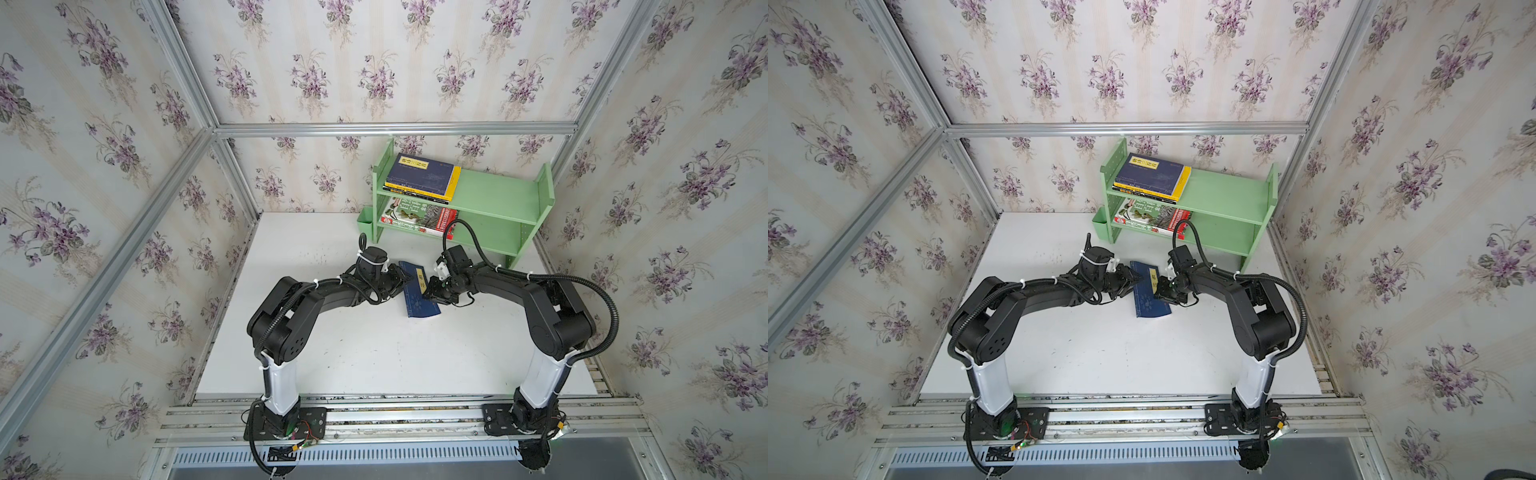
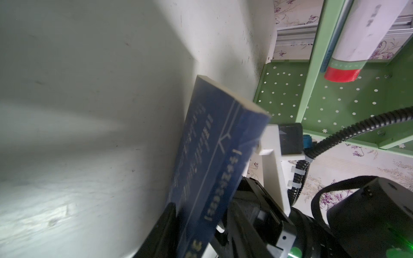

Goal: Stacking books/files
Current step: Pick up the book at the center of the table.

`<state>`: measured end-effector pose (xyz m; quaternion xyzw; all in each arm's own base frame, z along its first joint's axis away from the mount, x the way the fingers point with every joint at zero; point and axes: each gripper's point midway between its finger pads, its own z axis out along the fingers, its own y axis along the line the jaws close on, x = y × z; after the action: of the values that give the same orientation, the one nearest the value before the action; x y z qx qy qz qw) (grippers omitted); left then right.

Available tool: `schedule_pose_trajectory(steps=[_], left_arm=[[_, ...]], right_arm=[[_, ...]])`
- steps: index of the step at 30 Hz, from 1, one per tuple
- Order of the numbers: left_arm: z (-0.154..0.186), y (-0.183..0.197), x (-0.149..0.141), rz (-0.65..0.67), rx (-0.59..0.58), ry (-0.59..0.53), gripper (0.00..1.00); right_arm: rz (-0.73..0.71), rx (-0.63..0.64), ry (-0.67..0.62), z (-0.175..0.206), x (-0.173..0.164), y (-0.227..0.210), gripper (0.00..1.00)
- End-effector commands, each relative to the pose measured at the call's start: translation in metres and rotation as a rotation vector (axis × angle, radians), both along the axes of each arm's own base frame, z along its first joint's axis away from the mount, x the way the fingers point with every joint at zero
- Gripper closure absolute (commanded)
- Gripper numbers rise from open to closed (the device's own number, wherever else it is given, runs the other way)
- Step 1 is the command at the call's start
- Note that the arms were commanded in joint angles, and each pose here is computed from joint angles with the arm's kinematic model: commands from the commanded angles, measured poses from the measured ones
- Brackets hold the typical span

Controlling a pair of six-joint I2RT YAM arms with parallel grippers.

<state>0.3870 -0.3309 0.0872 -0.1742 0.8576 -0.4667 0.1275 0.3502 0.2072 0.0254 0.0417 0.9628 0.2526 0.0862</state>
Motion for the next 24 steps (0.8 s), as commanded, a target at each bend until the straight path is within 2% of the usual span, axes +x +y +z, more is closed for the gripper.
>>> schedule_pose_trajectory(steps=[1,3,6,9,14,20,24], left_arm=[[0.007,-0.008,0.002,-0.035,-0.035,-0.019,0.64],[0.005,-0.009,0.002,-0.037,-0.032,-0.015,0.69],[0.001,-0.007,0.001,-0.037,-0.015,-0.008,0.70],[-0.001,-0.007,0.000,-0.042,0.005,-0.006,0.77],[-0.001,-0.005,0.000,-0.054,0.041,-0.012,0.86],[0.035,0.011,0.002,-0.083,0.170,-0.150,0.93],[0.069,0.023,-0.004,-0.118,0.255,-0.237,0.97]], right_arm=[[-0.014,-0.097,0.105,-0.026,-0.022,-0.017,0.69],[-0.015,-0.093,0.107,-0.027,-0.023,-0.017,0.69],[-0.012,-0.085,0.100,-0.025,-0.024,-0.016,0.69],[-0.015,-0.073,0.094,-0.021,-0.024,-0.016,0.69],[-0.012,-0.013,0.046,-0.003,-0.017,-0.008,0.68],[-0.074,0.047,-0.093,0.058,0.002,-0.012,0.52],[-0.131,0.092,-0.236,0.119,0.015,-0.022,0.44]])
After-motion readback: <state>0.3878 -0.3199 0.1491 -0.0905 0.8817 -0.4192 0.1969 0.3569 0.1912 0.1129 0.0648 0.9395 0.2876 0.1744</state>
